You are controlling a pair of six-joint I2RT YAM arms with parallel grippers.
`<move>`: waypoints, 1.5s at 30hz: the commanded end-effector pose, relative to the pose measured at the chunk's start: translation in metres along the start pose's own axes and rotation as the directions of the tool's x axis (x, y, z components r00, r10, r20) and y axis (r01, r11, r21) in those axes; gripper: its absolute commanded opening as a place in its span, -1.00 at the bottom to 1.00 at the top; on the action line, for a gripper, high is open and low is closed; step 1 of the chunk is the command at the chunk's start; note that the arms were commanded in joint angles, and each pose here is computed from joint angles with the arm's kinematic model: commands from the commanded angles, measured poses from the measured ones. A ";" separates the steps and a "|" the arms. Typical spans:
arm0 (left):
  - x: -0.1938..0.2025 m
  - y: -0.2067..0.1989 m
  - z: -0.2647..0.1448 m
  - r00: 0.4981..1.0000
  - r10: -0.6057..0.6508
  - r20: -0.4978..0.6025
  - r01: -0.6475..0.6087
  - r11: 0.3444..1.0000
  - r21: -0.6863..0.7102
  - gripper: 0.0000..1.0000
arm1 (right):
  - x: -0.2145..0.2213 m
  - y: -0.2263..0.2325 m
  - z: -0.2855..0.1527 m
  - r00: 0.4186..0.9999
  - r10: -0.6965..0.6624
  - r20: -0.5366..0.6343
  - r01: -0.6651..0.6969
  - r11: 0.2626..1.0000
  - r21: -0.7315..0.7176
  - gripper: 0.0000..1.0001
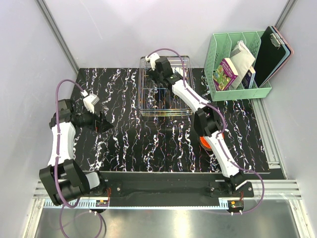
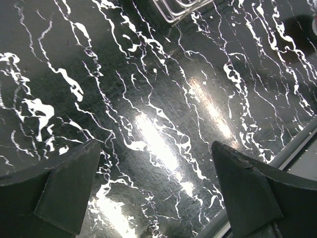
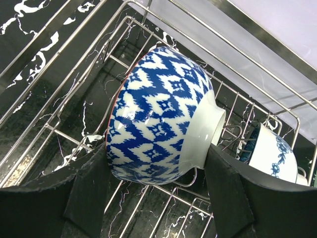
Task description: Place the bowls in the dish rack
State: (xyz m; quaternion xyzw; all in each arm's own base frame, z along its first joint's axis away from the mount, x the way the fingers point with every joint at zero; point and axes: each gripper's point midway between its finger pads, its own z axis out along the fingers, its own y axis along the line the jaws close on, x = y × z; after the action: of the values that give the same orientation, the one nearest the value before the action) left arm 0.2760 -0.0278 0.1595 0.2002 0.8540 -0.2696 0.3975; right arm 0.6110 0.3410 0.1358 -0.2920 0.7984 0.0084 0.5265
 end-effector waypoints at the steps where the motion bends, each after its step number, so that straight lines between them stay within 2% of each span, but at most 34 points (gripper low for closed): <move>1: -0.004 -0.007 -0.002 0.999 0.033 0.041 -0.034 0.999 0.032 0.98 | -0.040 0.007 -0.008 0.994 -0.018 0.111 0.016 1.000 0.018 -0.01; 2: -0.004 -0.007 -0.003 0.998 0.036 0.044 -0.038 0.999 0.035 0.98 | -0.039 0.007 -0.007 0.994 -0.019 0.107 0.016 1.000 0.022 0.08; 3: -0.003 -0.007 -0.002 0.998 0.035 0.044 -0.036 0.999 0.036 0.98 | -0.038 0.009 -0.008 0.994 -0.023 0.106 0.021 1.000 0.023 0.26; 6: -0.002 -0.008 -0.002 0.998 0.034 0.044 -0.035 0.999 0.041 0.98 | -0.038 0.008 -0.009 0.995 -0.031 0.100 0.027 0.999 0.035 0.47; 12: 0.000 -0.010 -0.003 0.999 0.030 0.045 -0.033 0.998 0.050 0.98 | -0.041 0.006 -0.015 0.995 -0.032 0.099 0.027 0.999 0.044 0.77; 17: -0.001 -0.013 -0.004 0.998 0.036 0.053 -0.039 0.998 0.058 0.98 | -0.040 0.002 -0.020 0.996 -0.017 0.086 0.012 0.998 0.058 0.85; 22: -0.002 -0.016 -0.007 0.997 0.054 0.058 -0.058 0.997 0.056 0.98 | -0.075 -0.017 -0.055 0.991 0.009 0.130 -0.021 0.996 0.086 0.85; 26: -0.011 -0.021 -0.013 0.994 0.082 0.076 -0.086 0.995 0.048 0.98 | -0.113 -0.033 -0.111 0.983 0.044 0.178 -0.058 0.996 0.074 0.86; 31: -0.022 -0.030 -0.021 0.988 0.121 0.099 -0.126 0.991 0.042 0.98 | -0.131 -0.042 -0.176 0.978 0.056 0.201 -0.061 0.998 0.019 0.86; 34: -0.023 -0.035 -0.022 0.984 0.164 0.065 -0.166 0.986 0.025 0.98 | -0.110 -0.048 -0.213 0.986 0.024 0.167 -0.020 0.999 -0.025 0.86; 39: -0.019 -0.067 0.000 0.959 0.281 -0.031 -0.279 0.958 0.067 0.98 | -0.019 -0.071 -0.266 0.999 0.036 -0.005 -0.037 0.995 -0.093 0.81; 41: -0.022 -0.077 0.009 0.943 0.329 -0.058 -0.324 0.943 0.079 0.98 | 0.015 -0.072 -0.292 0.997 0.034 -0.066 -0.042 0.992 -0.121 0.72; 45: -0.042 -0.101 0.028 0.915 0.399 -0.064 -0.391 0.914 0.111 0.98 | 0.073 -0.089 -0.327 0.985 0.027 -0.173 -0.041 0.996 -0.077 0.55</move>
State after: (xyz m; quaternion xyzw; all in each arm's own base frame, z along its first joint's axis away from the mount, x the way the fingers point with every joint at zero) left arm 0.2354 -0.1143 0.1813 0.3805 0.8083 -0.2603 0.3663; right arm 0.4065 0.1593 0.2962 -0.2716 0.8088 0.0301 0.5207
